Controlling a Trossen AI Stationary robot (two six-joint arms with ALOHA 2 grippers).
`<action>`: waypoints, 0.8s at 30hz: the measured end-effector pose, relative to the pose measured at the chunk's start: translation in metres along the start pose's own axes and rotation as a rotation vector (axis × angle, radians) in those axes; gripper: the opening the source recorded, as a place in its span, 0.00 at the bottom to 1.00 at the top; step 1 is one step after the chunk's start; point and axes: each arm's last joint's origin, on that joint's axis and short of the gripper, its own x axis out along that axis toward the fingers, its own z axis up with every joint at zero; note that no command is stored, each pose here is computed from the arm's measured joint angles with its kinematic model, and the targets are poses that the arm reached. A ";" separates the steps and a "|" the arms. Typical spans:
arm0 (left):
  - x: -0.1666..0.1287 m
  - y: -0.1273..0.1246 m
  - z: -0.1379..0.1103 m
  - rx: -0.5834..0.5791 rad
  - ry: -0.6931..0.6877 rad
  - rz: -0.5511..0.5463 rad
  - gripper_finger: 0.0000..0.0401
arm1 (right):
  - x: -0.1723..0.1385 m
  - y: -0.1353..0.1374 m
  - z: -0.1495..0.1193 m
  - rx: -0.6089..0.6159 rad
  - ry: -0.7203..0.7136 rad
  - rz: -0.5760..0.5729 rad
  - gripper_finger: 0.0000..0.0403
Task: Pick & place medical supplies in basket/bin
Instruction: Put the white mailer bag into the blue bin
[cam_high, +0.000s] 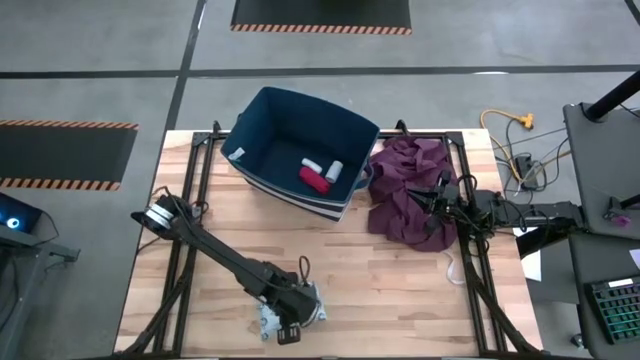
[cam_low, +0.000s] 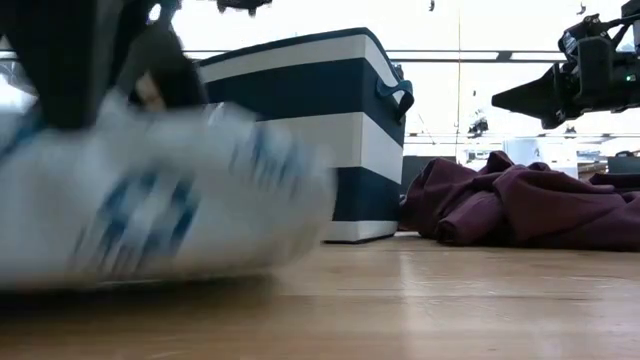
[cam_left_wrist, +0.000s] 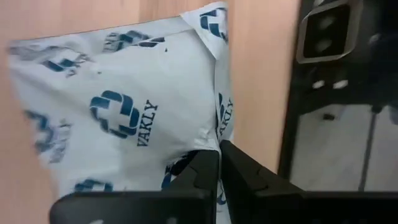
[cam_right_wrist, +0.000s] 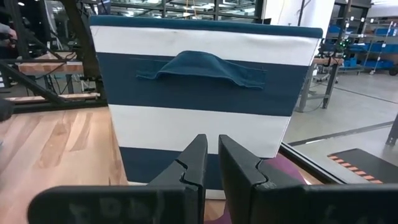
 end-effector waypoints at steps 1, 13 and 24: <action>-0.006 0.000 0.002 -0.003 -0.012 -0.008 0.00 | 0.000 0.000 0.000 0.000 0.000 0.000 0.08; -0.043 -0.002 0.010 0.007 -0.104 -0.072 0.00 | 0.000 0.000 0.000 0.005 -0.002 0.001 0.08; -0.073 -0.006 0.017 0.018 -0.228 -0.138 0.00 | 0.000 0.000 0.000 0.009 -0.003 0.003 0.08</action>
